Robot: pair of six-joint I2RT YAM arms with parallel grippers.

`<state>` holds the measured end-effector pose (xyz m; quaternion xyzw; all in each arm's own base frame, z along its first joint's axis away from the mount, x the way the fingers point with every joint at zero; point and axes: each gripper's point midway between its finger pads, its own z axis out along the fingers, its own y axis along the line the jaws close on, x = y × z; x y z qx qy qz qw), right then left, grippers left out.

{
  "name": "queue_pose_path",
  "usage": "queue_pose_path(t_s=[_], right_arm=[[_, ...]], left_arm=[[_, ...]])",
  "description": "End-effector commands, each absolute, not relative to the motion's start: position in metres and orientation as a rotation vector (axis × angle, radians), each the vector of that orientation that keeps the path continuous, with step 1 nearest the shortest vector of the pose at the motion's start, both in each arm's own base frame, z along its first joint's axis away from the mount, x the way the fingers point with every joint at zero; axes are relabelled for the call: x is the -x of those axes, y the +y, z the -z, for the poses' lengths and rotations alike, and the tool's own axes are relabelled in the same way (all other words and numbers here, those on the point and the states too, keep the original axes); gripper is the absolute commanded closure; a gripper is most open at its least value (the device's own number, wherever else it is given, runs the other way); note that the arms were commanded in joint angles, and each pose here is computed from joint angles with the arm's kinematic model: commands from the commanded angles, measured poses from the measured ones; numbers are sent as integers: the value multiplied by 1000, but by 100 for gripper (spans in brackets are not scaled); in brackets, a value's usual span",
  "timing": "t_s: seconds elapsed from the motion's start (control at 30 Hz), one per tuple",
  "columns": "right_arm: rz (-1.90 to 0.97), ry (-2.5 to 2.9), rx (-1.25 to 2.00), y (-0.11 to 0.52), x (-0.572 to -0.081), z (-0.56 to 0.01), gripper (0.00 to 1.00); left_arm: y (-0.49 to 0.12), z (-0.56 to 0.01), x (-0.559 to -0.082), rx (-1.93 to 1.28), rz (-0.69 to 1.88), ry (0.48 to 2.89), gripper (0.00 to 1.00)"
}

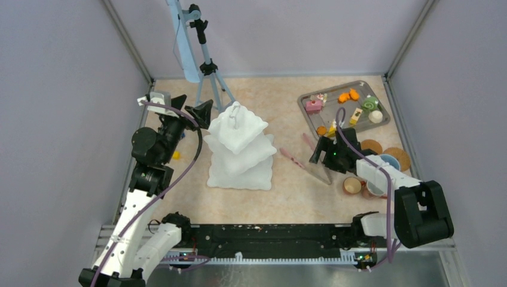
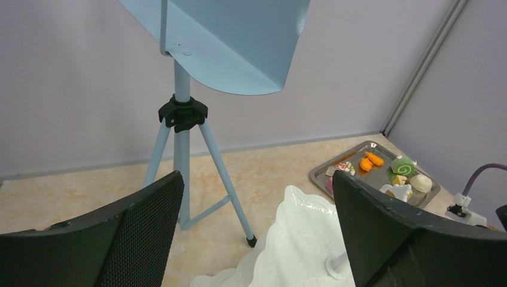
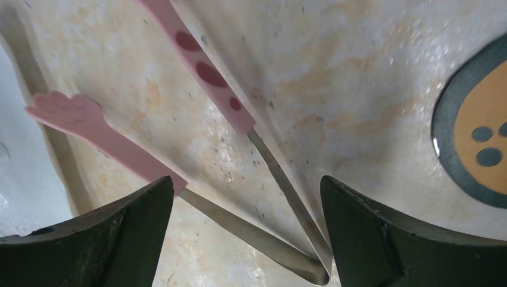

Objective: Serve the afternoon tea

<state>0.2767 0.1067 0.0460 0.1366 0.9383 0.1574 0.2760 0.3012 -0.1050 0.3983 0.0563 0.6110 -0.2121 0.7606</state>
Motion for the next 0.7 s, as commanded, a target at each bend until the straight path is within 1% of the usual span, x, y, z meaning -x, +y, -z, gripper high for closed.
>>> queue_pose_path(t_s=[0.0,0.13,0.27,0.43,0.57,0.67], right_arm=[[-595,2483,-325,126,-266,-54,8],[-734,2457,-226,146,-250,-64,7],[-600,2451,-121,156,-237,-68,6],[-576,2466,-61,184,-227,-62,6],[-410,2414,18,180,-232,-59,6],[-341,2320,101,173,-243,-60,5]], left_arm=[[-103,-413,-294,-116,468,1262,1],[-105,-414,-292,-120,481,1259,1],[-105,-414,-290,-116,487,1256,1],[-105,-414,-289,-108,491,1256,1],[-106,-414,-288,-112,483,1257,1],[-108,-414,-286,-117,489,1256,1]])
